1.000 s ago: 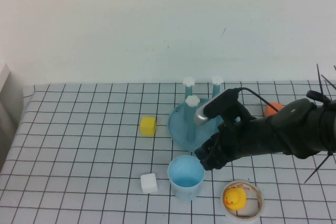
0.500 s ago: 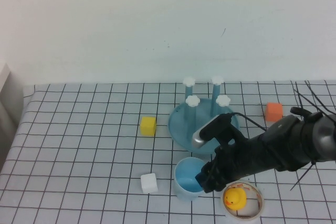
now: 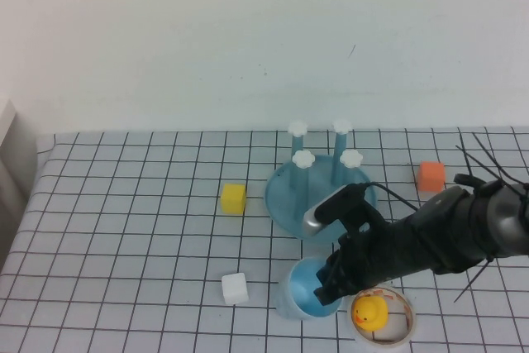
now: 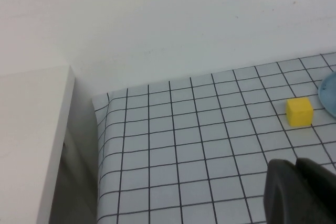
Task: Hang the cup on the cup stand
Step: Pick up the cup from the table, then adjust the cup with two arms
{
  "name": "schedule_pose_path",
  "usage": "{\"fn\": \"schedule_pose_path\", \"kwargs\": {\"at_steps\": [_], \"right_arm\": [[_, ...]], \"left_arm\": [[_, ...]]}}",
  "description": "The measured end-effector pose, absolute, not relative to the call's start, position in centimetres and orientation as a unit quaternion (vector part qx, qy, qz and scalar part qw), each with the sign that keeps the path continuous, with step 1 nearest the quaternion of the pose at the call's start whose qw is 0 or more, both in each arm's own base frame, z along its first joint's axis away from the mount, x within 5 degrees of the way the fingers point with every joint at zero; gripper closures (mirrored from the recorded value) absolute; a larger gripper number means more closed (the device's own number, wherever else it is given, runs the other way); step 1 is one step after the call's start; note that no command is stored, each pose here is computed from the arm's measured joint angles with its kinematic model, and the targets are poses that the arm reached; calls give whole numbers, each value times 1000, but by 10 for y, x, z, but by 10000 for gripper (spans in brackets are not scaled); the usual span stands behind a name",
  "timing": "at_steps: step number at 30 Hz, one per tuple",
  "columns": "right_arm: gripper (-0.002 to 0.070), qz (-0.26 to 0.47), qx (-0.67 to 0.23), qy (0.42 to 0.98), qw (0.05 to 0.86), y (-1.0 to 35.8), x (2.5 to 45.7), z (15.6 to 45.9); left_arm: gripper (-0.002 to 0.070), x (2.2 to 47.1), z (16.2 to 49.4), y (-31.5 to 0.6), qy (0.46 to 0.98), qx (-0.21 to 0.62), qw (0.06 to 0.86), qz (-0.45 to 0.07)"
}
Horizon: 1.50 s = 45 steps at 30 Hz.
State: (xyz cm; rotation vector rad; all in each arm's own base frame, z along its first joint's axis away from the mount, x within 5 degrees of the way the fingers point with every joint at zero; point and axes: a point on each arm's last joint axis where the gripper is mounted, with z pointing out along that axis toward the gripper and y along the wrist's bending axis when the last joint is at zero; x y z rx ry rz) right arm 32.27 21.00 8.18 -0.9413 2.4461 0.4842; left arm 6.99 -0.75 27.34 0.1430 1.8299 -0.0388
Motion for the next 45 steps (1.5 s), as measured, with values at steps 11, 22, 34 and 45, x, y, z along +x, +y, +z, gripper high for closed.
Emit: {"fn": "schedule_pose_path", "kwargs": {"at_steps": [11,22,34,45], "right_arm": [[659,192,-383,799,422,210,319,211],[659,276,-508,595,558,214,270,311],[659,352,-543,521,556,218,248,326],[659,332,-572,490,568,224,242,326]], "left_arm": [[676,72,288,-11,743,14,663,-85],[676,73,306,-7,664,89,741,28],[676,71,314,-8,620,-148,726,-258],[586,71,314,-10,531,-357,574,-511]]}}
